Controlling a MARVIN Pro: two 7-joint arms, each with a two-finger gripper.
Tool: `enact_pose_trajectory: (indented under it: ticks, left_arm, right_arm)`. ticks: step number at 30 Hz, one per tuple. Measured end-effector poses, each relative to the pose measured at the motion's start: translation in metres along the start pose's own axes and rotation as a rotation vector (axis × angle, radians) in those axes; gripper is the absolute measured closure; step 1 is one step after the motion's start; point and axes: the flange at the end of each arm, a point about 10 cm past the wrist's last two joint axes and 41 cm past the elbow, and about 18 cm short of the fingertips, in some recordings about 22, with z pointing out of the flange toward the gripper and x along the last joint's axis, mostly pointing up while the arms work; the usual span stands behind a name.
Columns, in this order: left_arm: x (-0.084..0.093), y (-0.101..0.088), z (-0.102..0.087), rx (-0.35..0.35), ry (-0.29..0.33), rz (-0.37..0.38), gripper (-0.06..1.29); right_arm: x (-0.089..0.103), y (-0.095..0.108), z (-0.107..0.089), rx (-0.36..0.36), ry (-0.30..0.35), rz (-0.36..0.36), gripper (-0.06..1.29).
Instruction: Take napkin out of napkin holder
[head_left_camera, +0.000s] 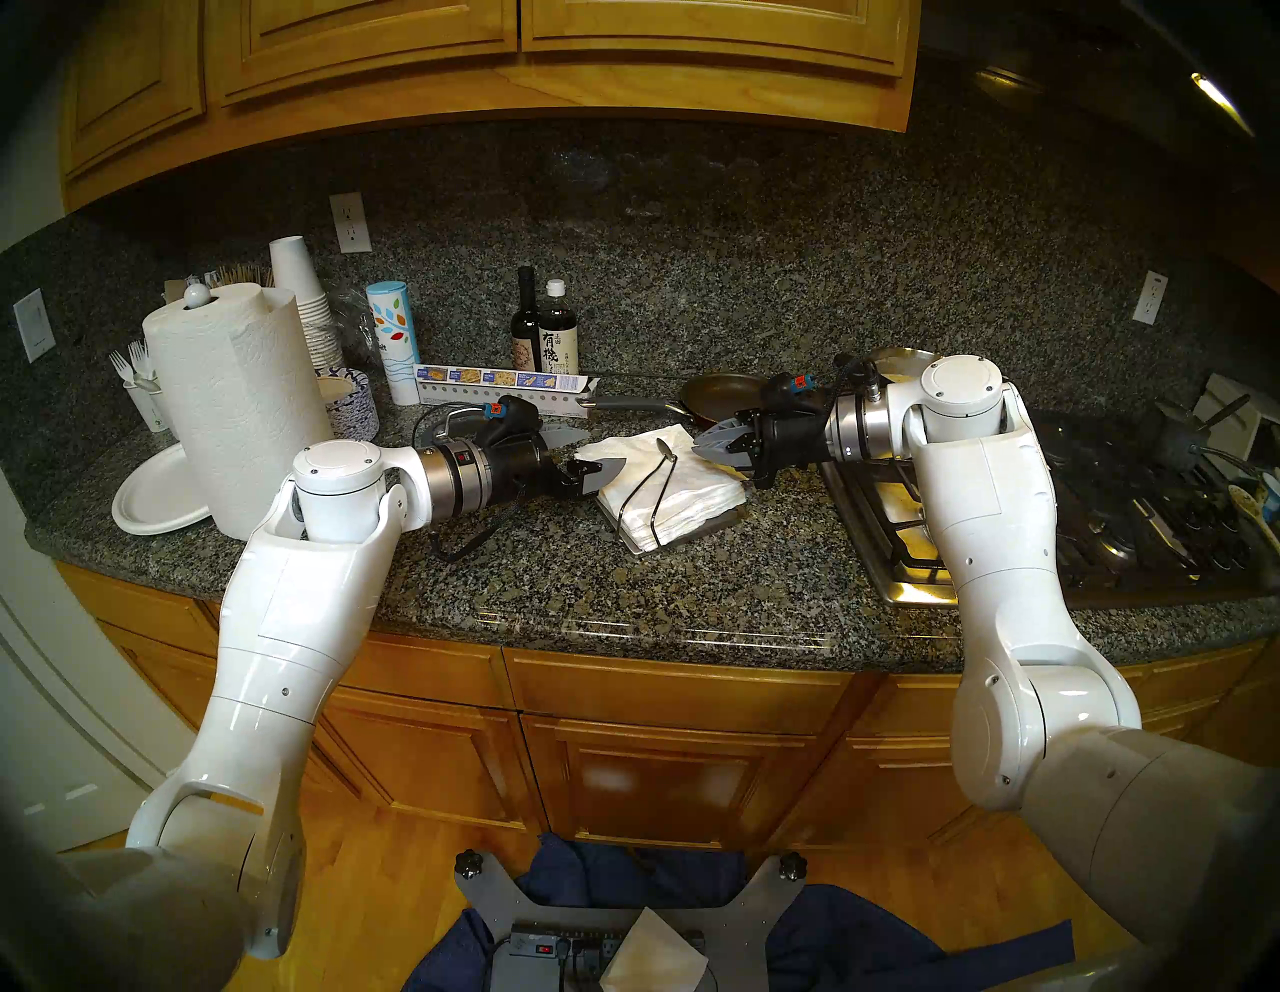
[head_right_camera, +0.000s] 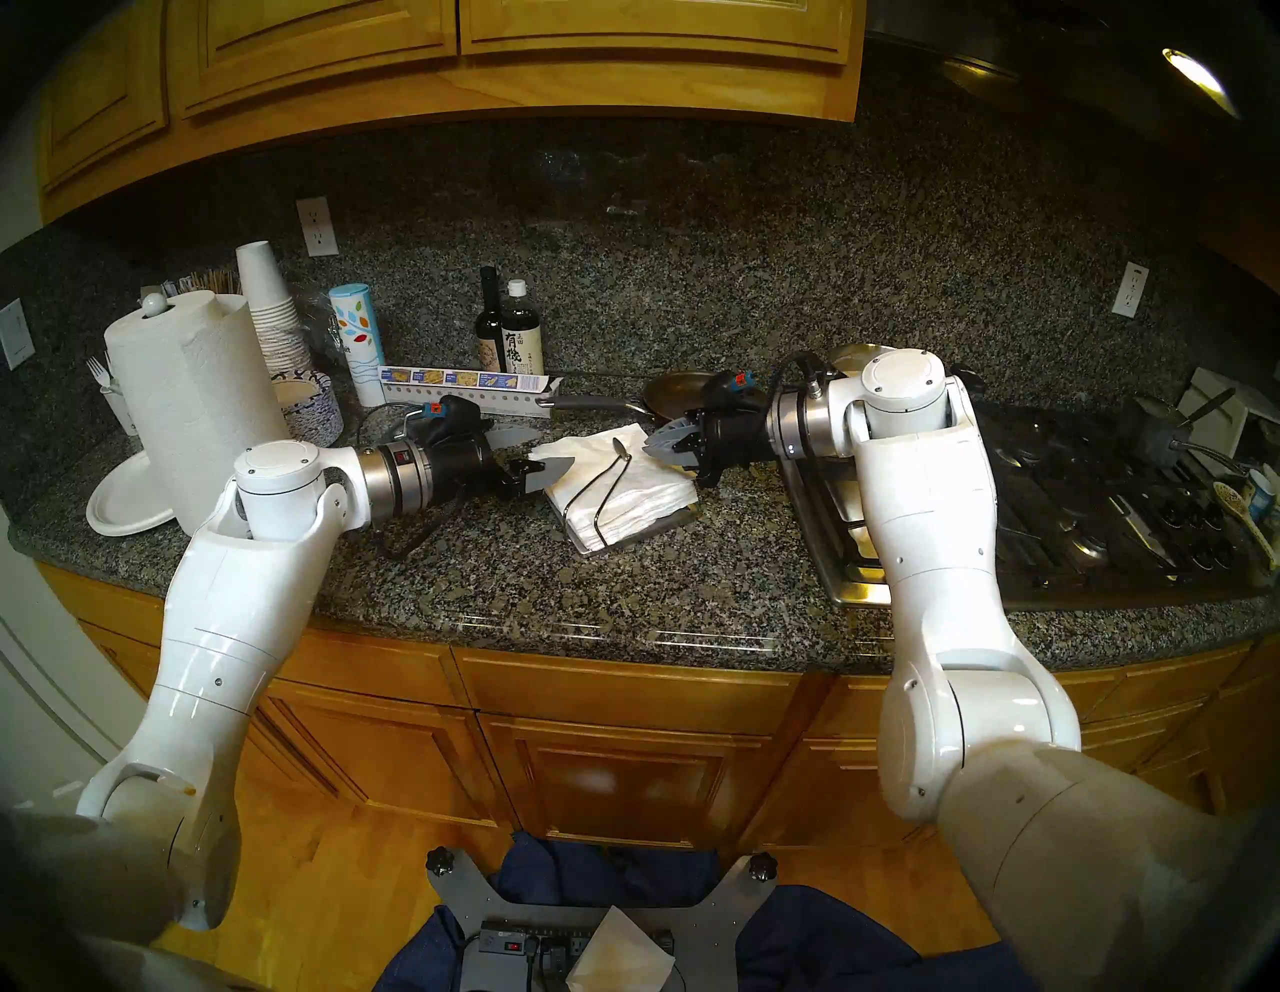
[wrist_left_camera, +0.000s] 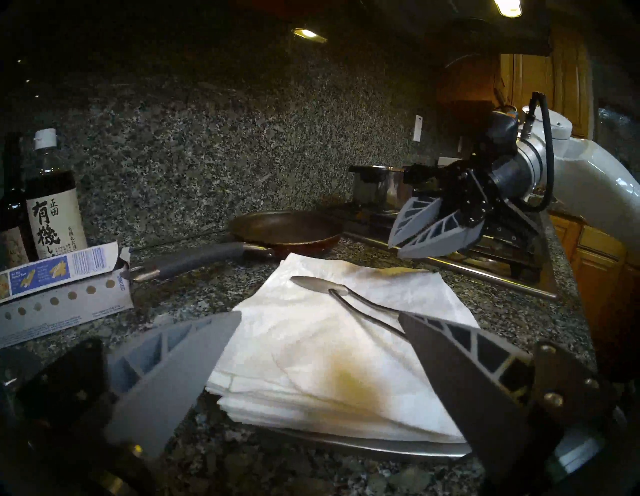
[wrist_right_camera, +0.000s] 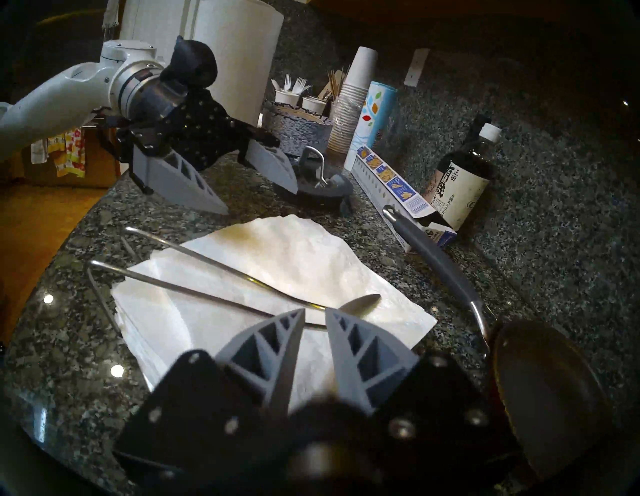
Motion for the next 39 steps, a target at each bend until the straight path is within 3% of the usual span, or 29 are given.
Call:
enact_pose_trajectory:
  ticks: [5,7,10,11,21,35,39]
  left_arm:
    - [0.007,-0.002,0.002,-0.023,-0.01,0.018,0.0]
    - [0.008,-0.003,0.003,-0.035,-0.018,0.025,0.08]
    - [0.008,-0.004,0.006,-0.057,-0.038,0.031,0.84]
    - [0.007,-0.005,0.007,-0.064,-0.046,0.032,0.89]
    - [0.005,-0.008,0.019,-0.122,-0.124,0.06,1.14]
    - [0.008,-0.011,0.031,-0.184,-0.197,0.097,1.16]
    - [0.01,-0.012,0.032,-0.194,-0.199,0.097,1.19]
  right_arm:
    - [-0.005,0.002,0.002,0.01,-0.022,0.022,0.94]
    - [-0.007,0.003,0.004,0.015,-0.028,0.029,0.94]
    - [-0.009,0.004,0.006,0.022,-0.033,0.039,0.94]
    - [-0.009,0.005,0.006,0.025,-0.034,0.041,0.94]
    - [-0.004,0.01,0.012,0.043,-0.046,0.041,0.94]
    - [-0.008,0.013,0.022,0.078,-0.078,0.067,0.95]
    - [-0.011,0.013,0.025,0.087,-0.086,0.079,1.01]
